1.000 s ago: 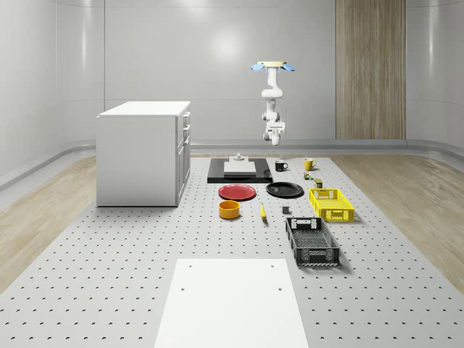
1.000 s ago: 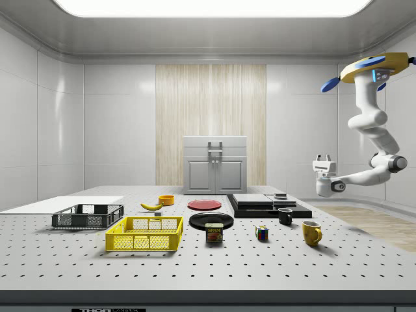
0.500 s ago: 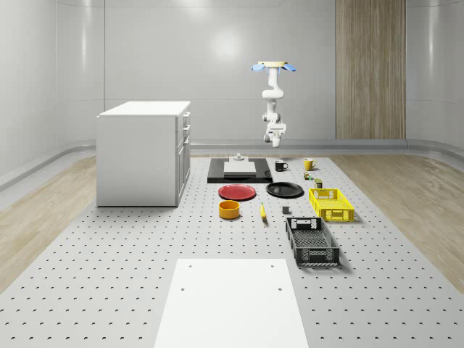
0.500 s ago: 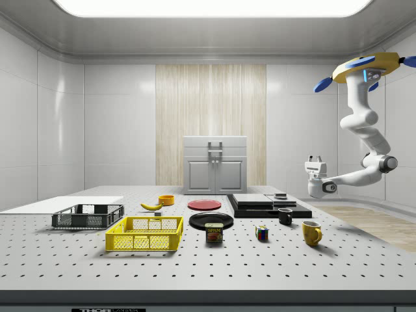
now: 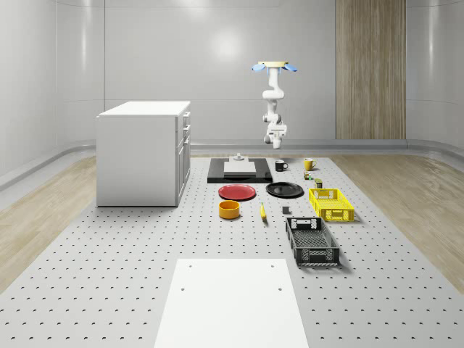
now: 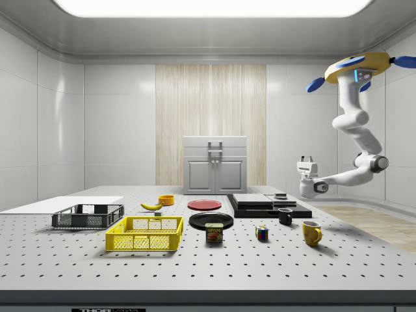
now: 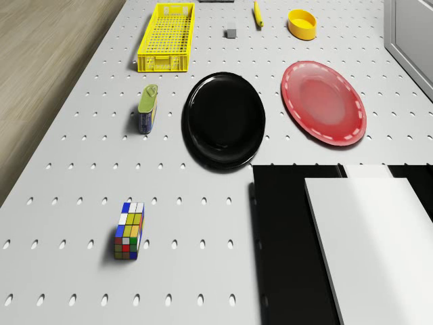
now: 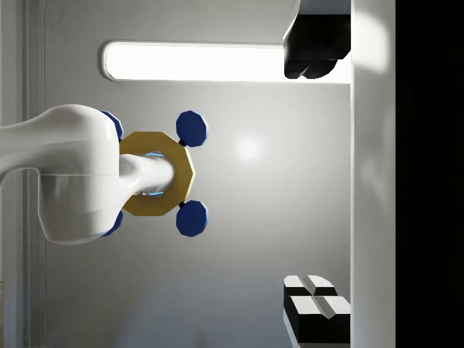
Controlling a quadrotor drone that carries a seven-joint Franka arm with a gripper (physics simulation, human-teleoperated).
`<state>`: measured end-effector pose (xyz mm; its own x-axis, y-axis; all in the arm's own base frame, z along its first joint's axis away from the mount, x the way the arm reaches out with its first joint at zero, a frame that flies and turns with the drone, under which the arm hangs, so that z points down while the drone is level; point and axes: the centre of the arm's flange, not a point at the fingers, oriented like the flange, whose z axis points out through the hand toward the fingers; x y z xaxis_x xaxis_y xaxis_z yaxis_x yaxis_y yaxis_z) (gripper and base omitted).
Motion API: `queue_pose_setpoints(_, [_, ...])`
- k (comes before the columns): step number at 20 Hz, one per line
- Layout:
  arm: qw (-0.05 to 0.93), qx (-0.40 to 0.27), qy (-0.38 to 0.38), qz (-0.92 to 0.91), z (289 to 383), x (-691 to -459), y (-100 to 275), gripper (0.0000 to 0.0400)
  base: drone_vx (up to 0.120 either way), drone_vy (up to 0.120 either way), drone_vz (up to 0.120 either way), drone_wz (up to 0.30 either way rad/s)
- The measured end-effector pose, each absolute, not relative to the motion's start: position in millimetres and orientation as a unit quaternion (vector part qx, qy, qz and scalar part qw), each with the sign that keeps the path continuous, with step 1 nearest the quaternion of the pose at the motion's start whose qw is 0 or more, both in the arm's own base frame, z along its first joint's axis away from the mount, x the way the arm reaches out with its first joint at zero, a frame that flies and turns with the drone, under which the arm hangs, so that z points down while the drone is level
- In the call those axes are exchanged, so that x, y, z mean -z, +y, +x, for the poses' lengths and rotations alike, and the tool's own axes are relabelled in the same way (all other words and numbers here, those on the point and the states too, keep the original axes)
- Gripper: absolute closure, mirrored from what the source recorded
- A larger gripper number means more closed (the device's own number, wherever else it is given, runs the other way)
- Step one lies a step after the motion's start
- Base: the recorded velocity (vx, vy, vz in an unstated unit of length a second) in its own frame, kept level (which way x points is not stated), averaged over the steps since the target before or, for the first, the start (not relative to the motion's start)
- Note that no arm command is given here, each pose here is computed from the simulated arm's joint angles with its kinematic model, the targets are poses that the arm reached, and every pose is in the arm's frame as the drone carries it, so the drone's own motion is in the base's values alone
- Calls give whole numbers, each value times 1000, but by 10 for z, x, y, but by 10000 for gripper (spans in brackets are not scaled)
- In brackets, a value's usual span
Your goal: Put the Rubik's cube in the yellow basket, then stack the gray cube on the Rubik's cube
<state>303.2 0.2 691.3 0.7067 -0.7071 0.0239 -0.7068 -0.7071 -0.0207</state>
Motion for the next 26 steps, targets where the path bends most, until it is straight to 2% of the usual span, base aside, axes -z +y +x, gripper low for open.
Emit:
queue_pose_setpoints(18, [-13,30,383,-923,3018,-6912,47,0,120,0,0,0])
queue_pose_setpoints(26, [-74,58,381,-920,3013,-6896,180,0,120,115,0,0])
